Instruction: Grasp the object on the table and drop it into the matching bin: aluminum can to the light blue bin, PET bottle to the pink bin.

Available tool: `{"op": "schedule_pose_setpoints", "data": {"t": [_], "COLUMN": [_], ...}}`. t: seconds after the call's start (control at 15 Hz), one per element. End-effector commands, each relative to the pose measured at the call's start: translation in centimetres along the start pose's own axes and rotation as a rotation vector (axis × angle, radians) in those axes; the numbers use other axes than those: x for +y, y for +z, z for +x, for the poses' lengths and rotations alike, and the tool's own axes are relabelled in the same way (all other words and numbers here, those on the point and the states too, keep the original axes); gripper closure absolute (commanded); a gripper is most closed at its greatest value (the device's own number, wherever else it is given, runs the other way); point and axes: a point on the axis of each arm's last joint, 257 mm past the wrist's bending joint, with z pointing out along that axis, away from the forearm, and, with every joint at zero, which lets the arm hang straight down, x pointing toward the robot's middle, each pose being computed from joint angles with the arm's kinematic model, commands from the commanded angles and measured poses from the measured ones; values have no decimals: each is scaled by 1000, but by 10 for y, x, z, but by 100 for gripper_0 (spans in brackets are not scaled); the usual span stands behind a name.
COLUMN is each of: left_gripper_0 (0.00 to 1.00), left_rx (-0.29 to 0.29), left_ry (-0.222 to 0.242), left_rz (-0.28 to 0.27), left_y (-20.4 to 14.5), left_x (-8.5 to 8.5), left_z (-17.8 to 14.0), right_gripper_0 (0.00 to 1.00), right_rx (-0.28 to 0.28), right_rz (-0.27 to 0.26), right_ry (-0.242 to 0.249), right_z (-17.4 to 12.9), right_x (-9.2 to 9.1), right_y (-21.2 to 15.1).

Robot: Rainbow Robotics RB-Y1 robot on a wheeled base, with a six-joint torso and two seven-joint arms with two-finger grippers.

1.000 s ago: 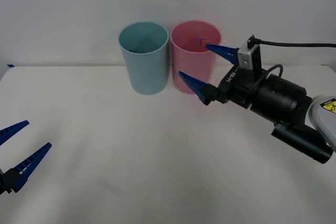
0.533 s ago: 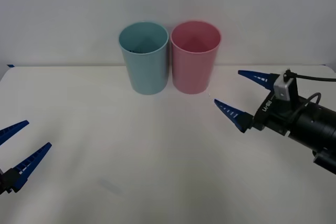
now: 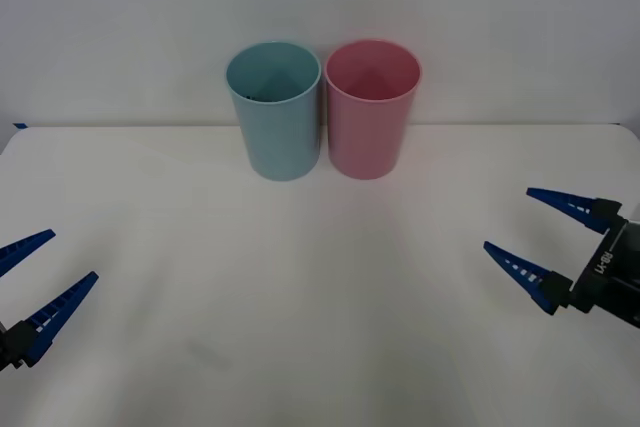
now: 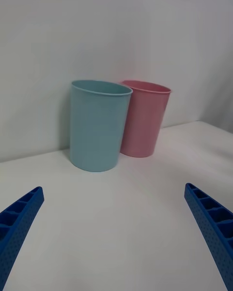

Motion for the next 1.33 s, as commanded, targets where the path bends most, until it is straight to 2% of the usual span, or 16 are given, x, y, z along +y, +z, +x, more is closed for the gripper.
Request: {"op": "schedule_pose_setpoints", "data": {"t": [0.07, 0.27, 0.73, 0.87, 1.0, 1.07, 1.33], "left_gripper_0": [0, 0, 0, 0, 0, 0, 0], "left_rx": [0, 0, 0, 0, 0, 0, 0], "left_ry": [0, 0, 0, 0, 0, 0, 0], "left_rz": [0, 0, 0, 0, 0, 0, 0], "left_y": [0, 0, 0, 0, 0, 0, 0], "left_x": [0, 0, 0, 0, 0, 0, 0], "left_z": [0, 0, 0, 0, 0, 0, 0], "right_gripper_0": [0, 0, 0, 0, 0, 0, 0], "right_rx": [22, 46, 51, 31, -16, -22, -23], "right_rz": [51, 98, 137, 126, 65, 51, 47], "right_ry": [35, 62, 105, 118, 138, 139, 147], "right_z": [13, 24, 29, 24, 11, 9, 10], "right_x": [-6, -11, -12, -8, 6, 9, 10], "right_y": [-27, -53, -89, -89, -86, -85, -83]}}
